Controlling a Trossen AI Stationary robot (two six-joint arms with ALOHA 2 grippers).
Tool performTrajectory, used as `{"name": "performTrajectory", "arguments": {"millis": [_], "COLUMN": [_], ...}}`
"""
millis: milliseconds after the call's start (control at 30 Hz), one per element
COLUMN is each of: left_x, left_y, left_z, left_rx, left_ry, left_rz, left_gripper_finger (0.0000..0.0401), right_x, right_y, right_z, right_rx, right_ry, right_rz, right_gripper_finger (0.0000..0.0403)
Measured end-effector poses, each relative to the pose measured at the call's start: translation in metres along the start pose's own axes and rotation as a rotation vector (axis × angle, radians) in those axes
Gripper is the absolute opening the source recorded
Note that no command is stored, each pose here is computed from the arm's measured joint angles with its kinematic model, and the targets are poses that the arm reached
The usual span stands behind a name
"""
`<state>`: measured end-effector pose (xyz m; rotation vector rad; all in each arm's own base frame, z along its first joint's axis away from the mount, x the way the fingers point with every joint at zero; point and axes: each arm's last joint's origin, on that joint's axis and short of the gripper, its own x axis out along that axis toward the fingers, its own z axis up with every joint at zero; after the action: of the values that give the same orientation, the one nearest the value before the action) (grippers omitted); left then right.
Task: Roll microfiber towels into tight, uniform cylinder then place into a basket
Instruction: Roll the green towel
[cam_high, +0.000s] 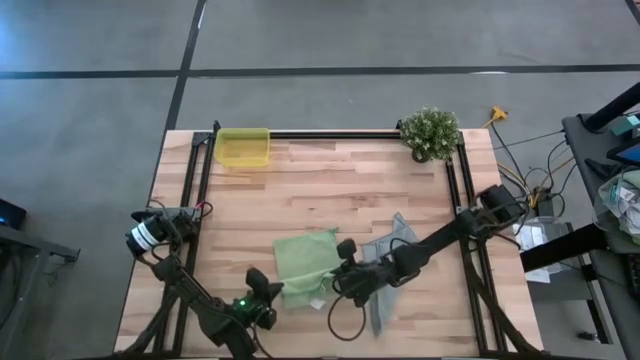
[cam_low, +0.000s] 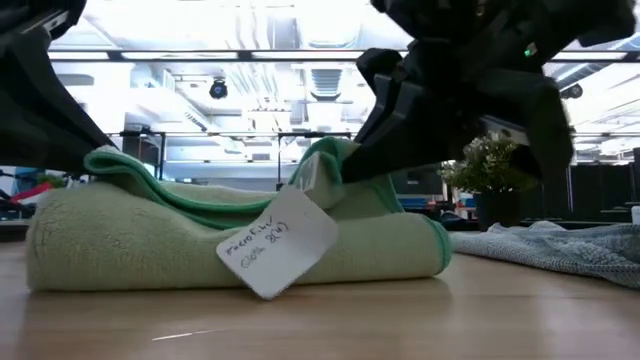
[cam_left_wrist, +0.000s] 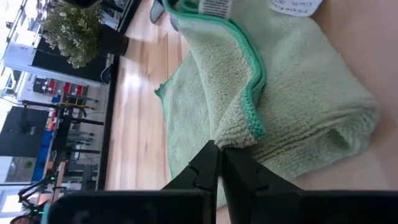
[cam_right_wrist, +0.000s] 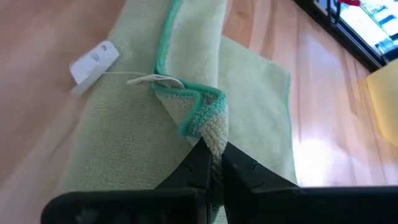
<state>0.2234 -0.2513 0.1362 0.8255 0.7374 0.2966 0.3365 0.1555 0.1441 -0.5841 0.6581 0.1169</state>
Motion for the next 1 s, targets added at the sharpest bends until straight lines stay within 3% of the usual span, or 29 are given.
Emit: {"name": "performTrajectory", "arguments": {"millis": [167, 400, 1000], "left_x": [0.006, 0.012, 0.032], "left_y": [-0.002, -0.004, 0.009], "left_z": [-0.013, -0.035, -0.04], "left_rx": [0.033, -0.031, -0.001], "left_ry": [0.024, 0.041, 0.092], "left_rz": [0.012, 0.047, 0.127], "left_gripper_finger": [0.0, 0.0, 0.0], "right_x": [0.006, 0.013, 0.02], "right_y": [-0.011, -0.022, -0.039], "right_z": [-0.009, -0.027, -0.046], "right_rx": [0.022, 0.059, 0.098], "right_ry": [0.026, 0.038, 0.009], "right_rz": [-0.022, -0.03, -0.048], "right_gripper_finger": [0.0013, 0.0013, 0.0013]}}
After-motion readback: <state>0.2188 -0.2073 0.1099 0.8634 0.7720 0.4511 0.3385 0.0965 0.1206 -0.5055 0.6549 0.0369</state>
